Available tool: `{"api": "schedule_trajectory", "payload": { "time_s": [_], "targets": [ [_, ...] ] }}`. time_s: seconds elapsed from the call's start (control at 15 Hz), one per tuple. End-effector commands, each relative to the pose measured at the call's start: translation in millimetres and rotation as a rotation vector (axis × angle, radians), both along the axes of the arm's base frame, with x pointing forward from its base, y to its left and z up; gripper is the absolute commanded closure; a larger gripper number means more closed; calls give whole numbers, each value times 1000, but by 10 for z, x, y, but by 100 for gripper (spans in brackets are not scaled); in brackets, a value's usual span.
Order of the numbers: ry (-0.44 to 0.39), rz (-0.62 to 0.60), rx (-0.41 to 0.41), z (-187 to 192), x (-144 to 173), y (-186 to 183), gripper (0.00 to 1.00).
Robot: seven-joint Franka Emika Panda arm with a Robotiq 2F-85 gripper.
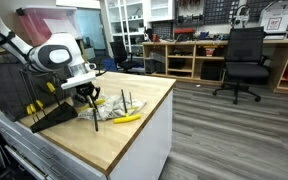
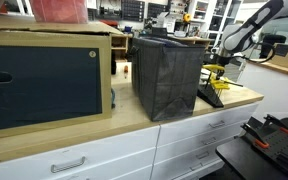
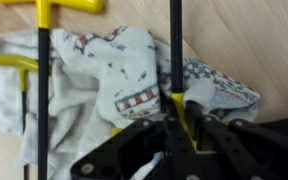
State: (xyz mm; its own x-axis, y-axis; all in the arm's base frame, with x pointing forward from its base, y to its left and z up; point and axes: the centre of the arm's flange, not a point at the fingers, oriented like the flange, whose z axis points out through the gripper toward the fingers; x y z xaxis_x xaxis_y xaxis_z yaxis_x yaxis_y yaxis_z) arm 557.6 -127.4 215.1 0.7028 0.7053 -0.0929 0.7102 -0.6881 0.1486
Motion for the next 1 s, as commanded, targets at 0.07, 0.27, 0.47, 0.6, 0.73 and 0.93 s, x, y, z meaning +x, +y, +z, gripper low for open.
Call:
{"api": "schedule_trajectory", "payload": {
  "time_s": [0.07,0.27,0.47,0.6,0.73,0.93],
  "targets": [
    [68,-90,-152,-263,-66,-91,96],
    [104,-102,-202,-440,-97,-45,96],
    [114,-84,-221,-461,-50,52,79],
    [110,-84,-223,-482,-18,98,54],
    [104,-91,-223,-544,31,134,38],
    [78,-110,-234,-541,108,120,16]
  ]
}}
